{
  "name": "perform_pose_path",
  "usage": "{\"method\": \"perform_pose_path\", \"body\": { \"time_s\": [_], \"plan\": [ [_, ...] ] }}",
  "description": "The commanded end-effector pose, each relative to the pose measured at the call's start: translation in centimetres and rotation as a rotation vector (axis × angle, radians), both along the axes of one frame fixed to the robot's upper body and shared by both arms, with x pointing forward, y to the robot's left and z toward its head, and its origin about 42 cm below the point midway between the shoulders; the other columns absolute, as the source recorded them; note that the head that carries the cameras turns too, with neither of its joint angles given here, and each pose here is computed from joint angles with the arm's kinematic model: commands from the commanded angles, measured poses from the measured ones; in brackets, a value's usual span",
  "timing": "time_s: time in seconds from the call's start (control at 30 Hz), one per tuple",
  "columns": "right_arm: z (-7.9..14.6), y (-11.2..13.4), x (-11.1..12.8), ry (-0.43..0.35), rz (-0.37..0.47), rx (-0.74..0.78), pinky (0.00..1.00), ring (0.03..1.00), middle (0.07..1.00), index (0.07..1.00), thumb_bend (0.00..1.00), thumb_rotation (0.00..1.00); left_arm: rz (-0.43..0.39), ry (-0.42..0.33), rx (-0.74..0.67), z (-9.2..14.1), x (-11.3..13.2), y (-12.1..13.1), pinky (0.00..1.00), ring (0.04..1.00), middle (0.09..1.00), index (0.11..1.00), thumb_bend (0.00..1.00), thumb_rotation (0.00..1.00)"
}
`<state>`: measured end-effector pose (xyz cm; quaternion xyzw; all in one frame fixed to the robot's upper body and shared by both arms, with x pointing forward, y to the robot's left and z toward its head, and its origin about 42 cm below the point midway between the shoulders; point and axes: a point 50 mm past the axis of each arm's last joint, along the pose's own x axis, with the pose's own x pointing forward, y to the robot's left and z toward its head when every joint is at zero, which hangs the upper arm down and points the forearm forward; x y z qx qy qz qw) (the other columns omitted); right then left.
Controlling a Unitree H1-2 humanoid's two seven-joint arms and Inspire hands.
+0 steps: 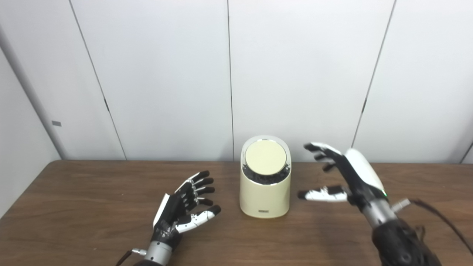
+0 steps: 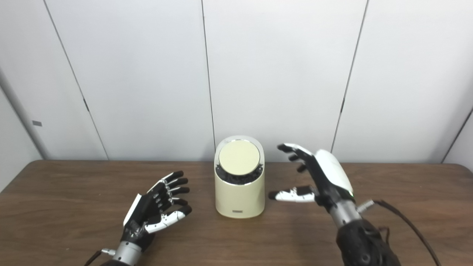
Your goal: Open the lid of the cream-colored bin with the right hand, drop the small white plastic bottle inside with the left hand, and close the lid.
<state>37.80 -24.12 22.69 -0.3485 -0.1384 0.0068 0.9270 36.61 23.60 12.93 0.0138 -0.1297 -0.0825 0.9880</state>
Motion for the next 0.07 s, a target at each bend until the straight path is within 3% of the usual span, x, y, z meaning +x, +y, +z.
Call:
{"method": "perform_pose_path", "body": {
  "time_s": [0.0,0.03],
  "plan": [
    [0.99,-0.08,0.16,-0.08,0.003,0.072,0.65,0.776,0.828,0.795,0.69,0.17,-0.006,-0.083,0.022,2.02,1.17,0.21,0.61,0.759,0.81,0.845,0.73,0.09],
    [0.38,-0.27,0.03,-0.075,0.002,0.09,0.65,0.774,0.827,0.801,0.69,0.17,-0.006,-0.086,0.026,2.06,1.2,0.25,0.61,0.759,0.808,0.842,0.73,0.09]
  ]
}}
